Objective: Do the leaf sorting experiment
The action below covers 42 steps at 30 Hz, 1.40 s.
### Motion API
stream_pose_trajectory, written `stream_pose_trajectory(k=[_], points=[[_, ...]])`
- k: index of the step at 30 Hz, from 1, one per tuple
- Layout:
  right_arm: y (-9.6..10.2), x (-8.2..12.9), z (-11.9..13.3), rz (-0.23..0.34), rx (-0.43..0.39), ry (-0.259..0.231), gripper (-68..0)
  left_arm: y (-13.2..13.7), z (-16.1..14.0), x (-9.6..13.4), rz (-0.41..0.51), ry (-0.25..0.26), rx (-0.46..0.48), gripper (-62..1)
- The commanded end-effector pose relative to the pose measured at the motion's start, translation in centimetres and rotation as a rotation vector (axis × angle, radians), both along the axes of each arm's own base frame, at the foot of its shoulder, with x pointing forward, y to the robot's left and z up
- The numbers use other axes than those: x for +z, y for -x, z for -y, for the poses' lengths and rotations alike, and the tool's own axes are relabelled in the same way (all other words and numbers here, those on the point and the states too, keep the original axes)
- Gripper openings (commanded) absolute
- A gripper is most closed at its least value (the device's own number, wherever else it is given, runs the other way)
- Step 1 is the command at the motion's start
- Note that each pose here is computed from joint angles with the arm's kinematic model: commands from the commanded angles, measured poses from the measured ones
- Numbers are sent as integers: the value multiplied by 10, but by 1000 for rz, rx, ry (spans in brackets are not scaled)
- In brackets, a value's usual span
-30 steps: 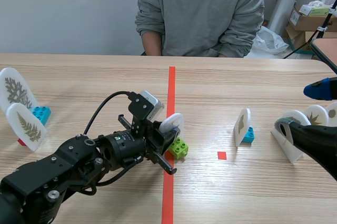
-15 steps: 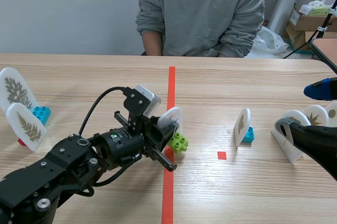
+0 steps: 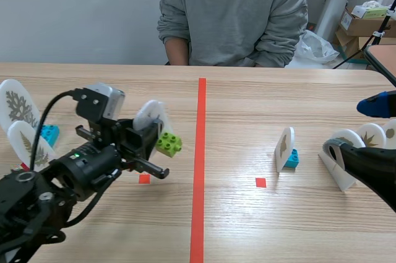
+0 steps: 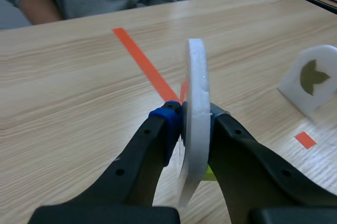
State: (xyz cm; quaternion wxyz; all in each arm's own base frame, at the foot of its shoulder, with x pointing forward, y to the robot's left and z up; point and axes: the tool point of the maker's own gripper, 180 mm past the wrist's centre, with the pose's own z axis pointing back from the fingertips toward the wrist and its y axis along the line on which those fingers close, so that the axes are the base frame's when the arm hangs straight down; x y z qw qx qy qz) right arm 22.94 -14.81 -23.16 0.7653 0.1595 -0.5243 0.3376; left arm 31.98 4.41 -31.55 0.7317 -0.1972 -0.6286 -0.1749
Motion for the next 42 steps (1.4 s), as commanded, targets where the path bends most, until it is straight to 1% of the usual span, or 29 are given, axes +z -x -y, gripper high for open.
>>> stream_pose_trajectory(k=[1,5,8,9,13,15,17,23,28,30,33,38,40,42], points=[[-3,6,-1,20,11,-6,-169,-6,-12,8,23,1,46,-565],[-3,6,-1,20,11,-6,-169,-14,-55,5,-3,-8,199,-565],[-3,6,-1,20,11,-6,-169,-18,-86,0,-32,-24,308,-565],[-3,6,-1,20,11,-6,-169,-18,-96,-3,-40,-37,341,-565],[-3,6,-1,20,11,-6,-169,-17,-127,-13,-70,-73,447,-565],[-4,7,-1,24,11,-6,-169,-15,-140,-20,-92,-61,488,-565],[-4,7,-1,25,11,-6,-169,-13,-152,-27,-109,-74,523,-565],[-4,7,-1,25,12,-6,-169,-11,-174,-42,-146,-88,572,-565],[-4,7,-1,25,11,-6,-169,-9,-176,-49,-166,-93,576,-565],[-4,7,-1,25,11,-7,-169,-8,-180,-51,-174,-104,595,-565],[-4,7,-1,25,11,-7,-169,-7,-187,-52,-177,-125,627,-565],[-4,7,-1,25,11,-7,-169,-7,-188,-52,-172,-127,635,-561],[-4,7,-1,25,11,-7,-169,-7,-188,-52,-172,-128,635,-521],[-4,7,-1,25,11,-7,-169,-7,-188,-52,-172,-129,634,-448]])
